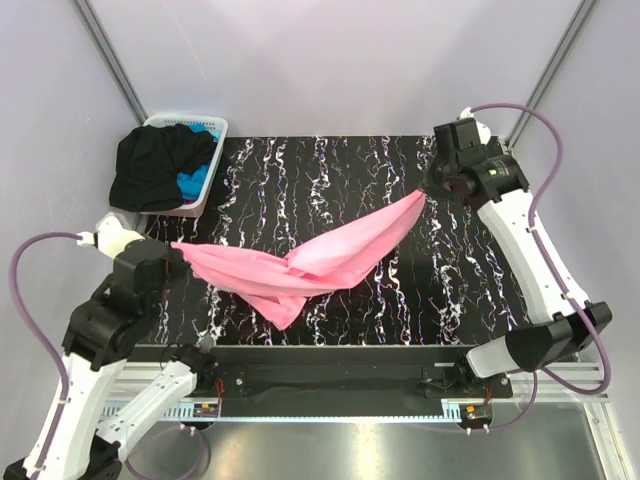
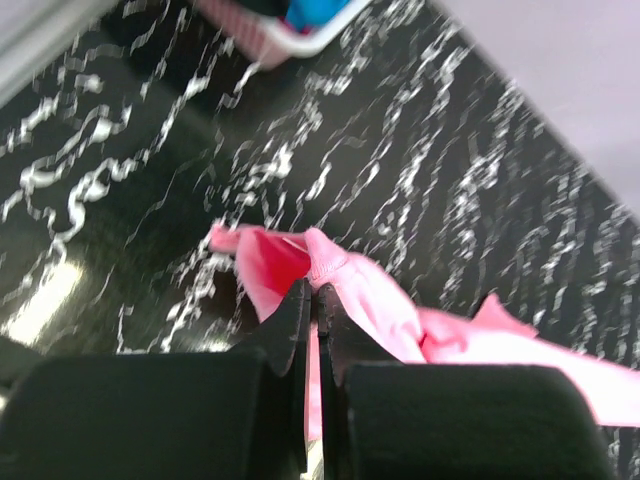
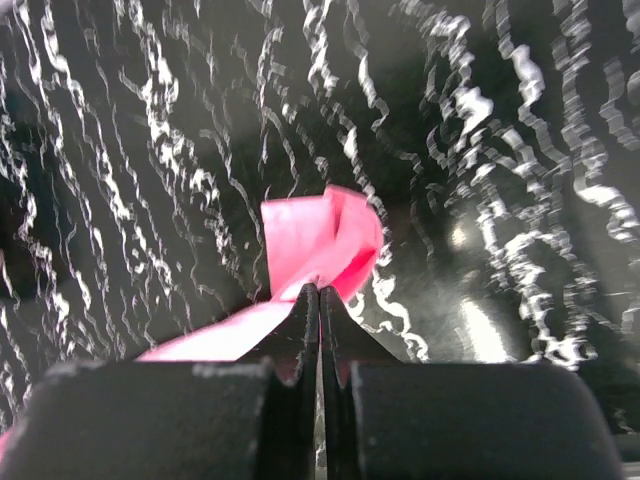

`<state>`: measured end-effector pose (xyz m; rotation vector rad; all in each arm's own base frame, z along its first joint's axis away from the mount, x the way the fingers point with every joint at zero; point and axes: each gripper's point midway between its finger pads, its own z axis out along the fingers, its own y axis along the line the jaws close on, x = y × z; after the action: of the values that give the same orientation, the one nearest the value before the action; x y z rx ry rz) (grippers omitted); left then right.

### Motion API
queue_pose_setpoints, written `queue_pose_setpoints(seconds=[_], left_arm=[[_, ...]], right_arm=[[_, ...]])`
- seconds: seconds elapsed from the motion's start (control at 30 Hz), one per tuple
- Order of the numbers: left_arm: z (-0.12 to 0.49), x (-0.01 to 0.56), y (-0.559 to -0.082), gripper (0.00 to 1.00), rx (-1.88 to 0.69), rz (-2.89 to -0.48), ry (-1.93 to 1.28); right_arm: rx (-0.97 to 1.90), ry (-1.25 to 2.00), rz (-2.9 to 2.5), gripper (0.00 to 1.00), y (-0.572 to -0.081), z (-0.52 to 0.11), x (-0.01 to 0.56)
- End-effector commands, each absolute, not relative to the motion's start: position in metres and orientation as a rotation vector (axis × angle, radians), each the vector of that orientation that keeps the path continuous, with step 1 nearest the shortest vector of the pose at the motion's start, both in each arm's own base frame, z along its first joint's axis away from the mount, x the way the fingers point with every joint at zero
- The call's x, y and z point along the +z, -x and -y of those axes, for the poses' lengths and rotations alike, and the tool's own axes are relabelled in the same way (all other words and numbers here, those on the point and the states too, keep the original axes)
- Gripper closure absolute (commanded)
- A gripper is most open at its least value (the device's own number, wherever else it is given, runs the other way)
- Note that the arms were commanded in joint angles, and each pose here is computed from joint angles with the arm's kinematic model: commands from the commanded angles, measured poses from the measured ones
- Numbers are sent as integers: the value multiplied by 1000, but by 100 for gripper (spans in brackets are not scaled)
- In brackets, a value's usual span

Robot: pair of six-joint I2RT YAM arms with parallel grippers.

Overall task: Fold and stack the t-shirts
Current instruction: Flatten the tshirt out

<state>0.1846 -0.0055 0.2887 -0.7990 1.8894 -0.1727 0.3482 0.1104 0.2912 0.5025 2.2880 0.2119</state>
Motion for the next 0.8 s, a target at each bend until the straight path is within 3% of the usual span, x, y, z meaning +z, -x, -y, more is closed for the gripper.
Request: queue_pose_setpoints(seconds=[0.0, 0.5, 0.77], left_arm=[[-4, 340, -194, 100, -203, -1702, 754], [12, 438, -180, 100, -395, -1481, 478], [8, 484, -152, 100, -427, -1390, 374]], right_arm=[[110, -501, -2155, 100, -339, -83, 338], [156, -458, -1791, 100, -301, -47, 459], [222, -352, -1725, 100, -284, -51, 481]])
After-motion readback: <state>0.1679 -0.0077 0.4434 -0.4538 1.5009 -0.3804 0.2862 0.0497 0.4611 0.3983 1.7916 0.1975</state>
